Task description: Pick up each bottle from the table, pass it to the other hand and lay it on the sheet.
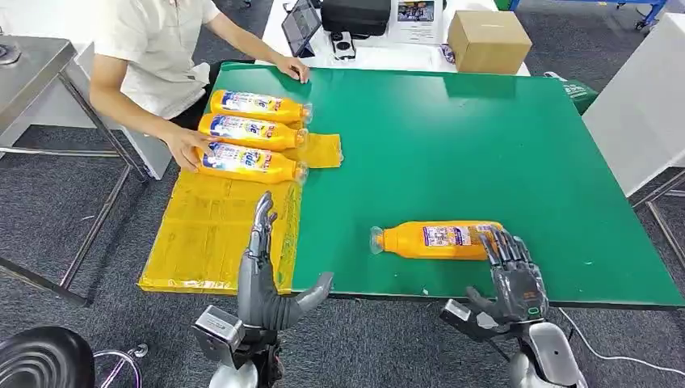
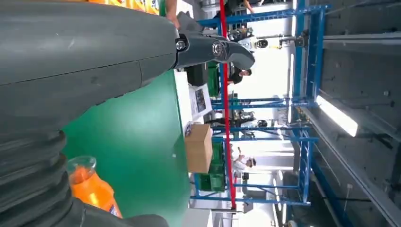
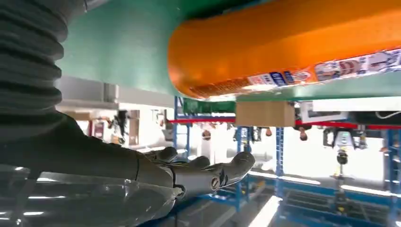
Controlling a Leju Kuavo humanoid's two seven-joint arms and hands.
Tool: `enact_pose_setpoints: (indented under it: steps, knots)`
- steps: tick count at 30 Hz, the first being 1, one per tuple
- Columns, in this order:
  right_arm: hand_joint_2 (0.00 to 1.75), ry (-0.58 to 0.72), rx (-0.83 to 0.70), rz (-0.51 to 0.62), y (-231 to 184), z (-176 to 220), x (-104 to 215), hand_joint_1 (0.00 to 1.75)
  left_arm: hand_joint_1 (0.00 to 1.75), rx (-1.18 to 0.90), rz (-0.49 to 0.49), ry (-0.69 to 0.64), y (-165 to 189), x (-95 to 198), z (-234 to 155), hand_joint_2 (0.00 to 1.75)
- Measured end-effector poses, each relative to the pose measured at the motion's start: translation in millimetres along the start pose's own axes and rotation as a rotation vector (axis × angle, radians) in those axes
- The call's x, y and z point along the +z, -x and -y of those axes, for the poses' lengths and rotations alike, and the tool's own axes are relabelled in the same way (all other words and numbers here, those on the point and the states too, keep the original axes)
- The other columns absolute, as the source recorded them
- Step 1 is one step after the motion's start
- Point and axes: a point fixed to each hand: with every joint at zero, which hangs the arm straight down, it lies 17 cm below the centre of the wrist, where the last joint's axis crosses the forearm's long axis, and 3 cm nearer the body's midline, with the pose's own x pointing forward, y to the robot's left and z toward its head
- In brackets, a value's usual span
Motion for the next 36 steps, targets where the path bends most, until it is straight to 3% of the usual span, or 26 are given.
enact_pose_setpoints:
  steps: [12, 26, 36]
  knots:
    - [1.75, 0.004, 0.052, 0.023, 2.9, 4.5, -26.5, 0.0, 0.0, 0.009, -0.002, 0.02, -0.7, -1.3, 6.8, 1.75]
    - [1.75, -0.007, 0.037, 0.031, 2.9, -1.2, -35.8, 0.0, 0.0, 0.009, -0.013, 0.03, 2.2, -2.7, 9.0, 1.75]
    - [1.75, -0.103, -0.053, -0.025, 4.2, -36.2, -45.1, 0.0, 0.0, 0.019, -0.051, 0.057, 11.2, -0.9, 14.6, 1.75]
